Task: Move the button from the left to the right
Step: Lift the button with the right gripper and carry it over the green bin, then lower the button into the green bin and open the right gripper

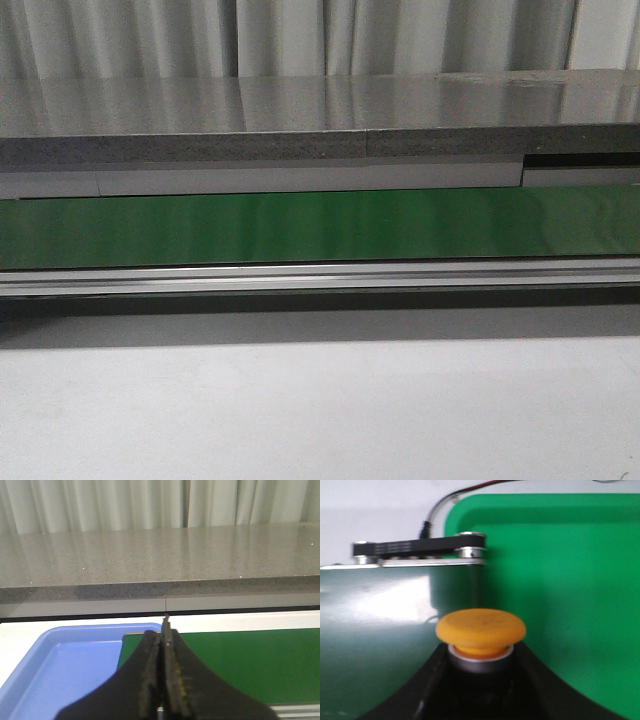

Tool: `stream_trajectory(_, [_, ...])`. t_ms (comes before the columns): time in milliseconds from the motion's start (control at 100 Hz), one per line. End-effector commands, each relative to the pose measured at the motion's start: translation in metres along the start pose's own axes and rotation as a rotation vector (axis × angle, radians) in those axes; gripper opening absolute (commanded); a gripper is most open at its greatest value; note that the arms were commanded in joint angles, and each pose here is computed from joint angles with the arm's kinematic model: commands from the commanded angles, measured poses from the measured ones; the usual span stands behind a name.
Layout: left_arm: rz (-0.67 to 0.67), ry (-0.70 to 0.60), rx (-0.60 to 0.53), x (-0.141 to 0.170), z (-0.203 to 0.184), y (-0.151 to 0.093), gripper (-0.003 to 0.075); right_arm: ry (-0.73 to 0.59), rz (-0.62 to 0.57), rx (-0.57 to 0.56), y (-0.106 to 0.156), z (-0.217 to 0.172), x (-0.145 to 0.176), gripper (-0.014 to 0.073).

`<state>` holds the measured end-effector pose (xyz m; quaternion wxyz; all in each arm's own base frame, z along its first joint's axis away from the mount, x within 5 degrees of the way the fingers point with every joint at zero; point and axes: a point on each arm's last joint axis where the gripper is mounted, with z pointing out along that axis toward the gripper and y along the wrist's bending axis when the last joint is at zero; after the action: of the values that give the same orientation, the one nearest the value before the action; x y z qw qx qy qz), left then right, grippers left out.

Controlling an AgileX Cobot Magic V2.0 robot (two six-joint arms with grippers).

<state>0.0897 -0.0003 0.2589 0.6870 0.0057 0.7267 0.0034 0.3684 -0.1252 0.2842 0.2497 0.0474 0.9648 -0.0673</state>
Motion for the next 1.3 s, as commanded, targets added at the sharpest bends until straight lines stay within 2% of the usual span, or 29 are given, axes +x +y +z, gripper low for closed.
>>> stream_trajectory(0, [-0.008,-0.094,-0.003,-0.015,0.0,0.0,-0.0021,-0.106,0.015,0.063,-0.023,-0.017,-0.009,0.0204])
stream_trajectory(160, [-0.008,-0.094,-0.003,-0.015,0.0,0.0,-0.0021,-0.071,0.05,0.076,-0.039,0.002,-0.004,0.0204])
stream_trajectory(510, [-0.008,-0.094,-0.003,-0.015,0.0,0.0,-0.0021,0.032,0.067,0.03,-0.037,0.05,0.005,0.0206])
stream_trajectory(810, [-0.008,-0.094,-0.003,-0.015,0.0,0.0,-0.0021,0.029,0.097,0.002,-0.035,0.055,0.005,0.0212])
stream_trajectory(900, [-0.008,-0.094,-0.003,-0.015,0.0,0.0,-0.002,0.031,0.106,-0.007,-0.034,0.055,0.005,0.0274])
stream_trajectory(1050, [-0.008,-0.094,-0.003,-0.015,0.0,0.0,-0.0021,0.033,0.105,-0.007,-0.034,0.055,0.005,0.0471])
stream_trajectory(1130, [-0.008,-0.094,-0.003,-0.015,0.0,0.0,-0.002,0.033,0.105,-0.007,-0.034,0.055,0.005,0.0511])
stream_trajectory(1290, [-0.008,-0.094,-0.003,-0.015,0.0,0.0,-0.0021,0.033,0.105,-0.007,-0.034,0.055,0.005,0.0512])
